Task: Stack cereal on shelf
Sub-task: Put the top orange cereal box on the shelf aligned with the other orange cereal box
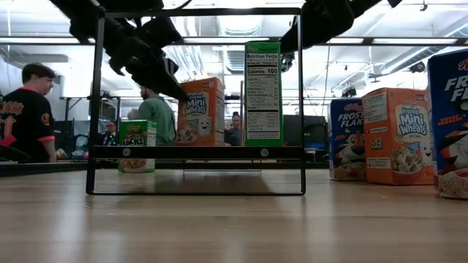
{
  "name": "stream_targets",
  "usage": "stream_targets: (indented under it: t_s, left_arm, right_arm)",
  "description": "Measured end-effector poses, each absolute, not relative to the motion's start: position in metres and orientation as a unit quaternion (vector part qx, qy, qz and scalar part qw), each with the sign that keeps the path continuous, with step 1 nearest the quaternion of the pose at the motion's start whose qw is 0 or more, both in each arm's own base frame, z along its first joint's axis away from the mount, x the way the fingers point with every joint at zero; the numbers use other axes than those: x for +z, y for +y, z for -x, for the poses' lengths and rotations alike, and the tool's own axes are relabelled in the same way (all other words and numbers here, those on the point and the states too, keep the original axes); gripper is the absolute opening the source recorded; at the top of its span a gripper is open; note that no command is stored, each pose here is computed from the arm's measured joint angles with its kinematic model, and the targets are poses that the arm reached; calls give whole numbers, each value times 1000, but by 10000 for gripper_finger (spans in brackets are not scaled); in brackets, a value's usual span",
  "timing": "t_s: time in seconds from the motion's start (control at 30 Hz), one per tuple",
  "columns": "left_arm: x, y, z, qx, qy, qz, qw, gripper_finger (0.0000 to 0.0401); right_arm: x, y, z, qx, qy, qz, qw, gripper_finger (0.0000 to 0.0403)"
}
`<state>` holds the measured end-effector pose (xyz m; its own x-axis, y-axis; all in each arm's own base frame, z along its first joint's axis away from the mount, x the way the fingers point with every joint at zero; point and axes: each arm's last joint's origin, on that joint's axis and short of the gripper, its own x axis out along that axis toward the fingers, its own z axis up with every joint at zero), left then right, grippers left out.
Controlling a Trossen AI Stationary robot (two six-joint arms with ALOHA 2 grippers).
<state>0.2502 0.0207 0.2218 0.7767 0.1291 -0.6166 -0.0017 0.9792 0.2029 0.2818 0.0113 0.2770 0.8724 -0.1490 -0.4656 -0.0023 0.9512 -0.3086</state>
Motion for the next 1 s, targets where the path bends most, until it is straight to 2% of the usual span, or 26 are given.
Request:
stream_targets:
  t_s: [0.13, 0.5, 0.77, 1.0]
  left_arm:
    - [223, 23, -249, 67, 336, -110, 933, 0]
    - [215, 31, -259, 71, 332, -149, 929, 0]
    - [212, 35, -253, 118, 370, -170, 906, 0]
    - [212, 42, -258, 131, 354, -181, 908, 0]
  right_arm:
    - [277, 11, -282, -38, 250, 152, 955, 66]
    - [277, 11, -282, -40, 249, 147, 956, 66]
    - [277, 11, -282, -40, 249, 145, 957, 64]
    - [276, 11, -282, -40, 249, 145, 957, 64]
